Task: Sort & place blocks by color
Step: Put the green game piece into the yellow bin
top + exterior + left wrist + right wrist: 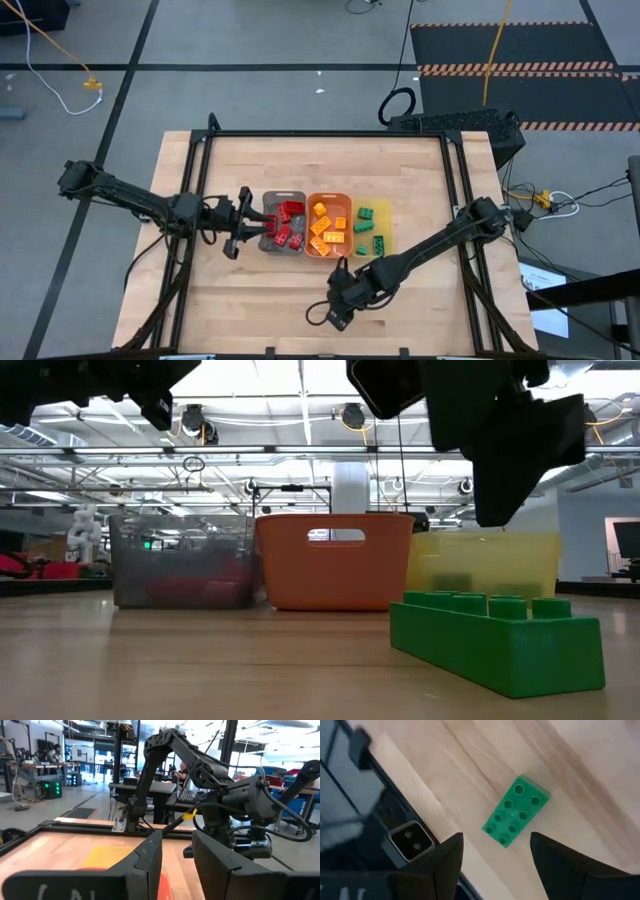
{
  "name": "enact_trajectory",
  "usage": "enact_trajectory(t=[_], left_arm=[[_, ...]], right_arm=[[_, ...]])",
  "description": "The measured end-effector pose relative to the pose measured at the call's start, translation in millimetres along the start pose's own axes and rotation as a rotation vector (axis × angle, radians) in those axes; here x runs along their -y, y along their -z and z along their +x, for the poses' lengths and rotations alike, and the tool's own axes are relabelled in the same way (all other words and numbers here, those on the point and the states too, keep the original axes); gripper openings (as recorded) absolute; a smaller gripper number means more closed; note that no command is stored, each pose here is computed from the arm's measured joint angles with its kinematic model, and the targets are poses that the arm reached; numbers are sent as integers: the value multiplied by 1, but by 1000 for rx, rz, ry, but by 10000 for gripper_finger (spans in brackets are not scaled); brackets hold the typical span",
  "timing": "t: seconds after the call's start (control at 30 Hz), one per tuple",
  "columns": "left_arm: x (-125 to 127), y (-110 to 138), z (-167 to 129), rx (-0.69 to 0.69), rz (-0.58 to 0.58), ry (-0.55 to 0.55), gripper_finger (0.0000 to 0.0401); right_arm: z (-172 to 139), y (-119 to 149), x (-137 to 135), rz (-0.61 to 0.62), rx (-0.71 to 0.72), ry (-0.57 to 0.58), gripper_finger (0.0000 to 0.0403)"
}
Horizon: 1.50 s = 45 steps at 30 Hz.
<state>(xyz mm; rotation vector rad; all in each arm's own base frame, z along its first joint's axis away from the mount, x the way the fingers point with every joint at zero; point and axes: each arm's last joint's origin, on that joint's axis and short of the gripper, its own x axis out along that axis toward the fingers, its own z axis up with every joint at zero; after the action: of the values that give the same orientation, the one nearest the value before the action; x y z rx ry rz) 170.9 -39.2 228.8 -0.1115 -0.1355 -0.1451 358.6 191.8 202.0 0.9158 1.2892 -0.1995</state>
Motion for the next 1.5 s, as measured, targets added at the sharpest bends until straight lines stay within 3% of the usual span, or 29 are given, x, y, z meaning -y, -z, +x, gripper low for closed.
enact_trajectory(t=[0.23,0.6,0.93,1.17,1.5], left_arm=[[0,0,0,3,7,-2,108],[0,-1,0,12,-26,0,108],[2,2,0,-19,-47,12,108],[2,2,0,-23,-53,13,108],[2,3,0,-32,-52,12,108]], right_arm=[[9,-2,1,198,9,9,224],[52,-8,12,231,-27,72,224],[62,-7,22,117,-32,164,215],[61,-7,24,41,-19,182,130],[42,-9,9,-96,66,62,118]])
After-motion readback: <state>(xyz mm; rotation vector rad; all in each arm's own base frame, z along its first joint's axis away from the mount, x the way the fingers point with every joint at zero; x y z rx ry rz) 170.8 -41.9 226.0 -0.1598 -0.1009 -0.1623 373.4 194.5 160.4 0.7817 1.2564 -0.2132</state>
